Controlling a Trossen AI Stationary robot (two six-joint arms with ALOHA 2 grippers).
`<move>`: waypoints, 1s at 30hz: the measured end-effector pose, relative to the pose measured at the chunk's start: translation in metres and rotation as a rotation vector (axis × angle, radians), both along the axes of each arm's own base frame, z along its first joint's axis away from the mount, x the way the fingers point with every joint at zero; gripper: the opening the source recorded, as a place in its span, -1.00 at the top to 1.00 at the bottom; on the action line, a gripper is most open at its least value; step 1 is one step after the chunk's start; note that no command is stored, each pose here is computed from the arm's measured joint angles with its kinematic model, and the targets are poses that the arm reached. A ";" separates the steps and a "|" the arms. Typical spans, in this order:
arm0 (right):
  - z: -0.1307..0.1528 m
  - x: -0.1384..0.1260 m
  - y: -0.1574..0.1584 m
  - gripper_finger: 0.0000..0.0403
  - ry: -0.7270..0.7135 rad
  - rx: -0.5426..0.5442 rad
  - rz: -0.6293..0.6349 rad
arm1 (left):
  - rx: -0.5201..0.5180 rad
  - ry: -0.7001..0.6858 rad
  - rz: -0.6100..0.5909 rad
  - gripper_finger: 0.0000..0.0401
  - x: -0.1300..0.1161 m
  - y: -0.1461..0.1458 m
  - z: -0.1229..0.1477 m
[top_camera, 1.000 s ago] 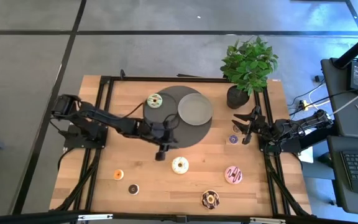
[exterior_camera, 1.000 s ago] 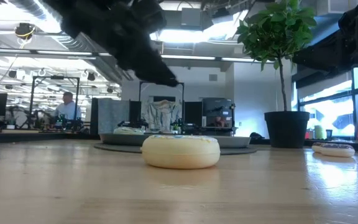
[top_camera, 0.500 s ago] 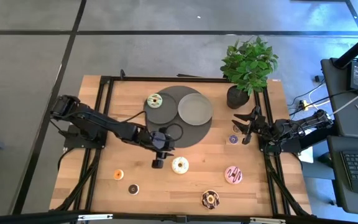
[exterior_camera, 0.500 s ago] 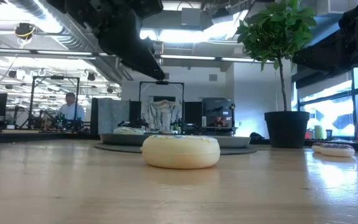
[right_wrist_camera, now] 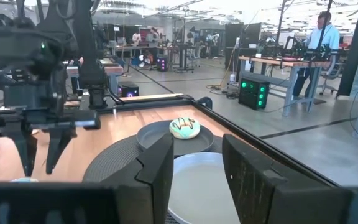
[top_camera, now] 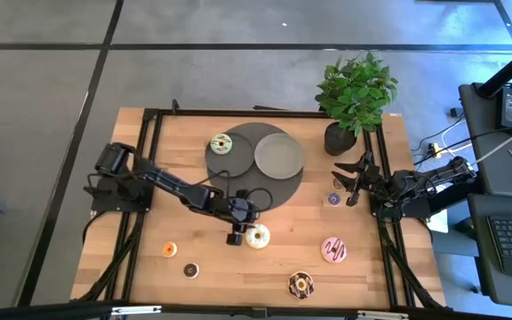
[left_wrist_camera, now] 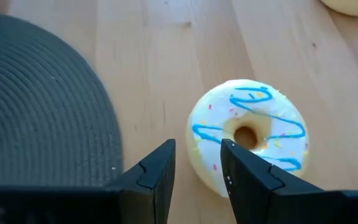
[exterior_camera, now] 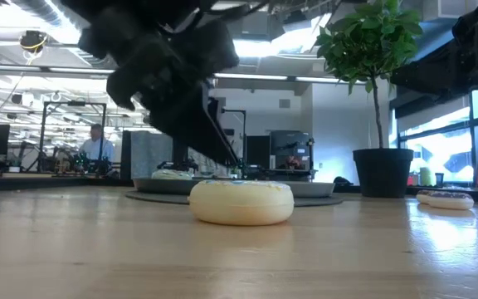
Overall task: Pick & Place donuts
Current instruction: Put the big white donut on the black plate
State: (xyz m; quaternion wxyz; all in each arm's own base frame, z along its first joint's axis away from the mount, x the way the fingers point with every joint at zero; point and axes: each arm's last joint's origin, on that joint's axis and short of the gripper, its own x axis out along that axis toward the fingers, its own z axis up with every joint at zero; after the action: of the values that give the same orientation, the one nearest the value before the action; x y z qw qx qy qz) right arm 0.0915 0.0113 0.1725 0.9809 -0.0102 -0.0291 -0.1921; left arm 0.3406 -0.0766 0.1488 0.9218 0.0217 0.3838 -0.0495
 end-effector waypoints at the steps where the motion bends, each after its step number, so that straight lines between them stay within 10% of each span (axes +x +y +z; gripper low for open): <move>1: 0.000 0.000 0.000 0.31 0.000 0.000 0.000 | -0.005 0.001 0.006 0.38 0.001 0.000 -0.002; 30: 0.000 0.000 0.000 0.31 0.001 -0.002 0.000 | -0.122 -0.002 0.065 0.39 0.008 -0.003 -0.015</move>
State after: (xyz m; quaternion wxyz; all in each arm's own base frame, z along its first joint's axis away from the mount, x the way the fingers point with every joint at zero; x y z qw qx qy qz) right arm 0.0914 0.0113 0.1726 0.9809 -0.0111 -0.0290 -0.1920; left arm 0.3481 -0.0798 0.1337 0.9229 -0.0469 0.3797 -0.0425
